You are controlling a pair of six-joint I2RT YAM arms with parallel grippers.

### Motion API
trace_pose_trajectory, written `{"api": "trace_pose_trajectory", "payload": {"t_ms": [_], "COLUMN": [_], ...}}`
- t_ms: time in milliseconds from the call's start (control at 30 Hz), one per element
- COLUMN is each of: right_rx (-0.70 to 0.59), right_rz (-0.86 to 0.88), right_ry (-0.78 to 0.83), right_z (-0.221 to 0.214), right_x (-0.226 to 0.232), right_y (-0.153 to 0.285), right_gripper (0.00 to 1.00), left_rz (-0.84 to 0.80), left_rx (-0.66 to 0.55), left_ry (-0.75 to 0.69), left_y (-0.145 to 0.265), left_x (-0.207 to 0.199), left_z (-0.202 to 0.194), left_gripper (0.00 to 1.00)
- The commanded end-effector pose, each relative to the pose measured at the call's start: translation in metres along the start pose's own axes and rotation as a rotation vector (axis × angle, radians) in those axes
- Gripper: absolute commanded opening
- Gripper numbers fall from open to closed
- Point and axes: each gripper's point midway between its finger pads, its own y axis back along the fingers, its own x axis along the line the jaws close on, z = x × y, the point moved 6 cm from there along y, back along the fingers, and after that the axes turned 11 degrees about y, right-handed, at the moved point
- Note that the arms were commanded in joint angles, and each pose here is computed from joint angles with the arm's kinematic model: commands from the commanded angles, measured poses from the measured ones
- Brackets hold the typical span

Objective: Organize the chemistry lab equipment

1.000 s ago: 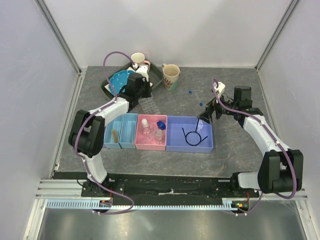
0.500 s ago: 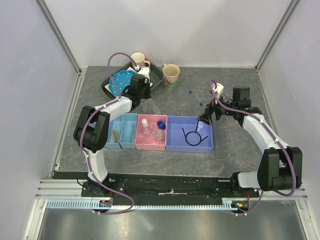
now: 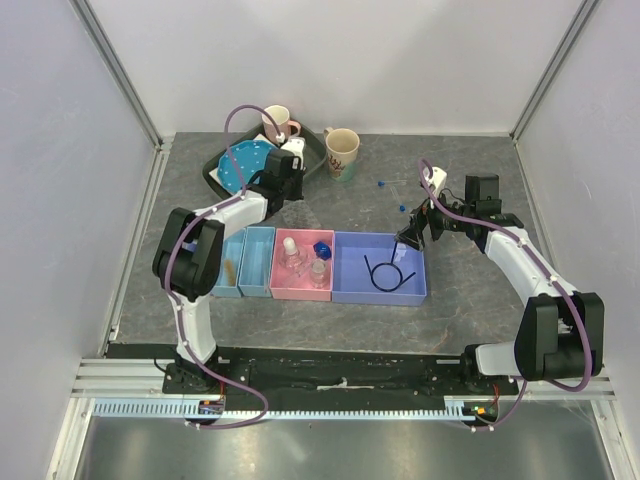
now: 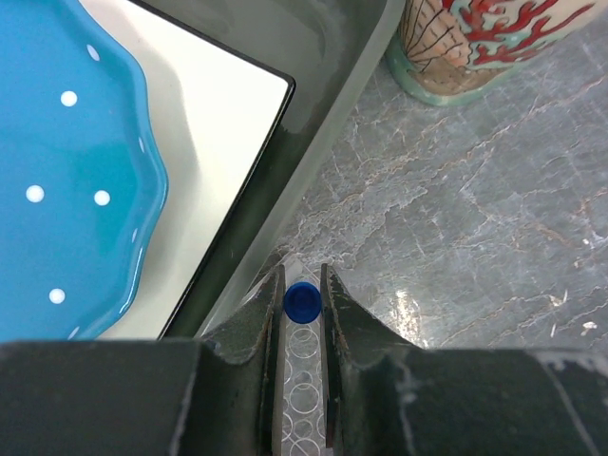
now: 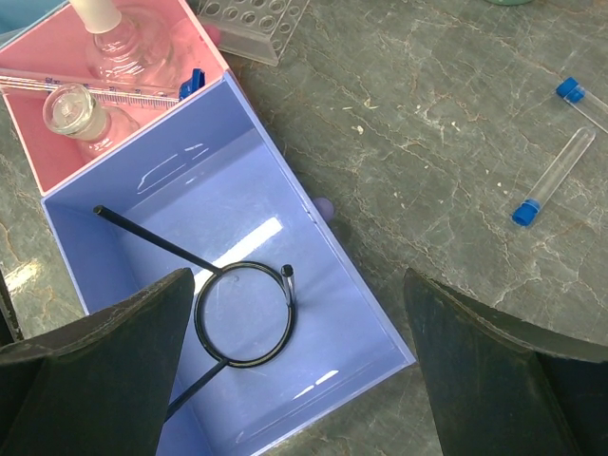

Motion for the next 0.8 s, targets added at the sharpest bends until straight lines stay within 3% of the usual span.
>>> {"api": "trace_pose_trajectory", "payload": {"t_ms": [0, 233, 600, 767], "right_rx": [-0.035, -0.024, 0.007, 0.028], "right_rz": [-0.026, -0.05, -0.094, -0.134], "right_ry": [0.068, 0.081, 0.066, 0.024], "right_z": [0.017, 0.015, 0.003, 0.002], "right_x": [-0.01, -0.013, -0.023, -0.03], "right_y": [0.005, 0.007, 0.012, 0.011], "right_gripper": [0.98, 0.98, 0.98, 0.98], "left_rz": [0.014, 0.022, -0.012, 0.031], "left_rx": [-0.006, 0.003, -0.081, -0.131], "left_ry": [-0.08, -0.047, 0.007, 0.047], "left_y": [-0.002, 0.01, 0.073, 0.112], "left_x": [-0.003, -0.008, -0.019, -0.001], "left_z": [0.006, 0.02, 0.068, 0.074], "left_gripper": [0.19, 0.47, 0.62, 0.76]}}
